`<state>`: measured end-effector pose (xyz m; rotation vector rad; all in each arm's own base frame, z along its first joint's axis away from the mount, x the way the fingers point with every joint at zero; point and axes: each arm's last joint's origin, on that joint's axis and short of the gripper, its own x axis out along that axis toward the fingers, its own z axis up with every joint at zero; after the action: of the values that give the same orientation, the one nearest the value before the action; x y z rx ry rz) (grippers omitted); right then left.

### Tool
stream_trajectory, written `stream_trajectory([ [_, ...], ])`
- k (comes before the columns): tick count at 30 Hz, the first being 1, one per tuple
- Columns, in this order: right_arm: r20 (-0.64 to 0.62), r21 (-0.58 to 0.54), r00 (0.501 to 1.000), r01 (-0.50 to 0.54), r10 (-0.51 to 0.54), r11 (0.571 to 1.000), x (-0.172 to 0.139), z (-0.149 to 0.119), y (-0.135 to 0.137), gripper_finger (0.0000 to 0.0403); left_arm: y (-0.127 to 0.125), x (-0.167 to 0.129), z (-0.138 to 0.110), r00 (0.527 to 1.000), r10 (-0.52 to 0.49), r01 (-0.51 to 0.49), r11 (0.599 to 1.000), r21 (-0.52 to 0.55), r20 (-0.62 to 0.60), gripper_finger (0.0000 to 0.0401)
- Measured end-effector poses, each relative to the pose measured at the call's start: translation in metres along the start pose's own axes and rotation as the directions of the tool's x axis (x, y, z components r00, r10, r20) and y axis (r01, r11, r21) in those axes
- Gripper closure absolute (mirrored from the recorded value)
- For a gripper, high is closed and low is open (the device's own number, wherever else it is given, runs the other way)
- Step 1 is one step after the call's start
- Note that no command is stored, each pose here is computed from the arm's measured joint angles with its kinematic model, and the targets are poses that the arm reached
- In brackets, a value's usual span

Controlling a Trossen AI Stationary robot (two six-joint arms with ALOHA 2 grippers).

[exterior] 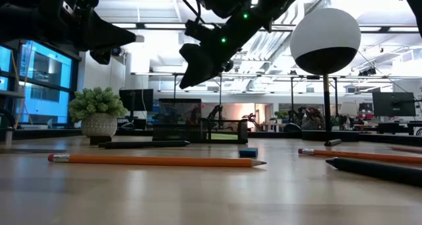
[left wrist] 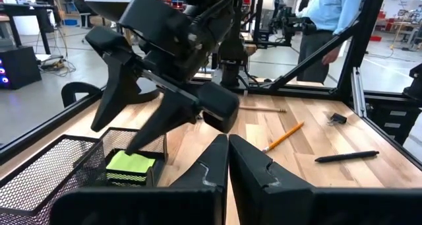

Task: Pick and place office supplies into organizer
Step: Put the center clip binder into the organizer bin, then put the top left clip binder into the organizer bin

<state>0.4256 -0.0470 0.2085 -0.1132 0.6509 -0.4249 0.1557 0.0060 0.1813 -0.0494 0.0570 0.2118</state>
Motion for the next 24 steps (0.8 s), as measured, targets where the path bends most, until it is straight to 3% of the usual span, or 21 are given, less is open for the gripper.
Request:
stream_trajectory([
  [7, 0.012, 0.027, 1.000, -0.013, 0.013, 1.000, 0.000, 0.001, 0.001, 0.0172, 0.000, 0.000, 0.000, 1.000, 0.000, 0.000, 1.000, 0.000, 0.000, 0.0398],
  [11, 0.009, 0.074, 0.986, -0.167, 0.167, 0.983, -0.001, 0.001, 0.006, 0.0174, 0.000, 0.000, 0.000, 1.000, 0.000, 0.000, 1.000, 0.000, -0.002, 0.0398],
  [18, -0.194, 0.121, 0.920, -0.323, 0.342, 0.939, -0.009, -0.019, 0.024, 0.0187, 0.000, 0.000, -0.002, 1.000, 0.001, -0.001, 1.000, 0.004, -0.017, 0.0398],
  [21, -0.160, 0.105, 0.916, -0.356, 0.369, 0.929, -0.014, -0.019, 0.038, 0.0194, 0.000, 0.000, -0.002, 1.000, 0.001, -0.001, 1.000, 0.004, -0.016, 0.0398],
  [24, -0.059, 0.007, 0.926, -0.374, 0.374, 0.927, -0.018, -0.016, 0.054, 0.0201, 0.000, 0.000, -0.001, 1.000, 0.001, -0.001, 1.000, 0.006, -0.012, 0.0398],
])
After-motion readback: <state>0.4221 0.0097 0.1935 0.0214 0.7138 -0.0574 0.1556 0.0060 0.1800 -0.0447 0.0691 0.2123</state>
